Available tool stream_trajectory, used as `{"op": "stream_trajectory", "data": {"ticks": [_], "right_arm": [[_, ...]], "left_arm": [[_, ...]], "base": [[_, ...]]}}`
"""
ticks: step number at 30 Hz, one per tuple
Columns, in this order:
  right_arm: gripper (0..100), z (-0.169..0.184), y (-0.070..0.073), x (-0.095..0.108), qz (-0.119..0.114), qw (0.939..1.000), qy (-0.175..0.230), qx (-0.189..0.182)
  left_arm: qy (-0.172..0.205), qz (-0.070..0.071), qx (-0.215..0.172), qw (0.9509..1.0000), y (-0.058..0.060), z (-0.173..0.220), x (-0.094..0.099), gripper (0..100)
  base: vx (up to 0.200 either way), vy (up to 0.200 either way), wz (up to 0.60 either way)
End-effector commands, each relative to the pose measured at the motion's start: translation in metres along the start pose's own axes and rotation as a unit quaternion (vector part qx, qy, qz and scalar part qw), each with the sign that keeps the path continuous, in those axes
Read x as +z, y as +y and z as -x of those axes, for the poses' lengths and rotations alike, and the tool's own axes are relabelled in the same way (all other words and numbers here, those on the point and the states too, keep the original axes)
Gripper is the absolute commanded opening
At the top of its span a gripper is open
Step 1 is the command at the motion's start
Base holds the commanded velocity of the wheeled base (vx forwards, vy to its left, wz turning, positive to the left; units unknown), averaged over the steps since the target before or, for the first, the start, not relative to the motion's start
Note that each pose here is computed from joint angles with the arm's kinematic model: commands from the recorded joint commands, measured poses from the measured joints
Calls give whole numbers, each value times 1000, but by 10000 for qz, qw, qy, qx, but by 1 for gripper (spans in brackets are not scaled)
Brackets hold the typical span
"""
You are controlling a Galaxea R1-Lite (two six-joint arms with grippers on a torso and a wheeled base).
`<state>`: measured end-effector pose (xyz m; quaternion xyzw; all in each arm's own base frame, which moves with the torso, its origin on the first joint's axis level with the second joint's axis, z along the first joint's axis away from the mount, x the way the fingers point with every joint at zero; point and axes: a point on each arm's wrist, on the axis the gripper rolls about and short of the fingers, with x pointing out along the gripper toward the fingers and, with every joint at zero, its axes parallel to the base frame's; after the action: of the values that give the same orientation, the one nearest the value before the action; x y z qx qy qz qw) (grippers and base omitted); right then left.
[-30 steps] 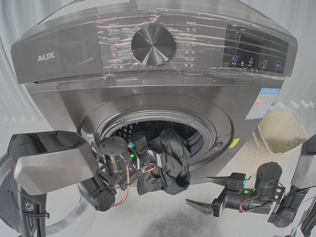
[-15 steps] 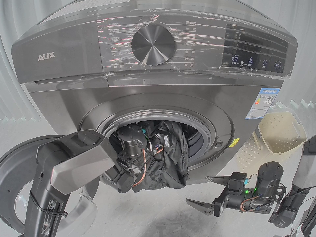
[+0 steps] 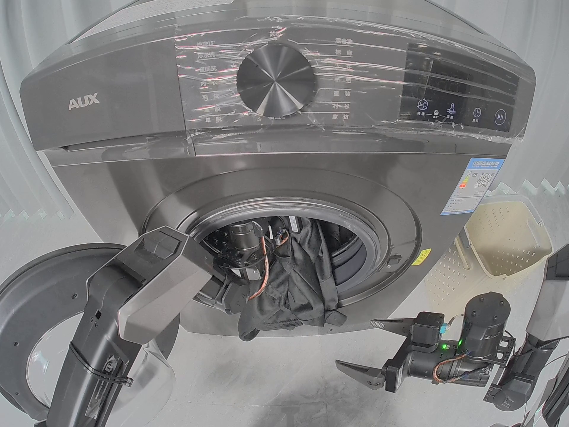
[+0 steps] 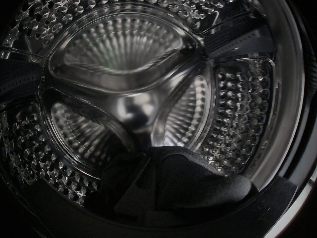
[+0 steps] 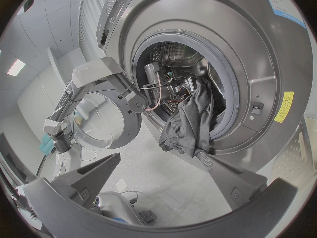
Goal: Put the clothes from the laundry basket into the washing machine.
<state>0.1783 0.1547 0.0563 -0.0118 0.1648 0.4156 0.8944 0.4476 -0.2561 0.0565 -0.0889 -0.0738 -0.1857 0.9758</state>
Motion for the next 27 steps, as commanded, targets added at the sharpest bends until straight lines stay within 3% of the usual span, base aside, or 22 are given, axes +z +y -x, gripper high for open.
{"op": "stream_trajectory", "data": {"ticks": [1, 14, 15, 22, 27], "right_arm": [[100, 0, 0, -2, -3, 10000, 37, 8], [100, 0, 1, -2, -1, 10000, 38, 16], [100, 0, 1, -2, -1, 10000, 38, 16], [100, 0, 1, -2, -1, 10000, 38, 16], [100, 0, 0, -1, -2, 10000, 29, 9]], "left_arm": [[-73, -9, 168, 9998, 13, -9, 1, 0], [-65, -26, 169, 9998, 13, -10, 1, 0], [-65, -26, 169, 9998, 13, -10, 1, 100], [25, -14, 127, 9999, 8, -6, 0, 100], [1127, -206, 41, 9934, 0, 26, -13, 100]], "base": [[0, 0, 0], [0, 0, 0], [0, 0, 0], [0, 0, 0], [0, 0, 0]]}}
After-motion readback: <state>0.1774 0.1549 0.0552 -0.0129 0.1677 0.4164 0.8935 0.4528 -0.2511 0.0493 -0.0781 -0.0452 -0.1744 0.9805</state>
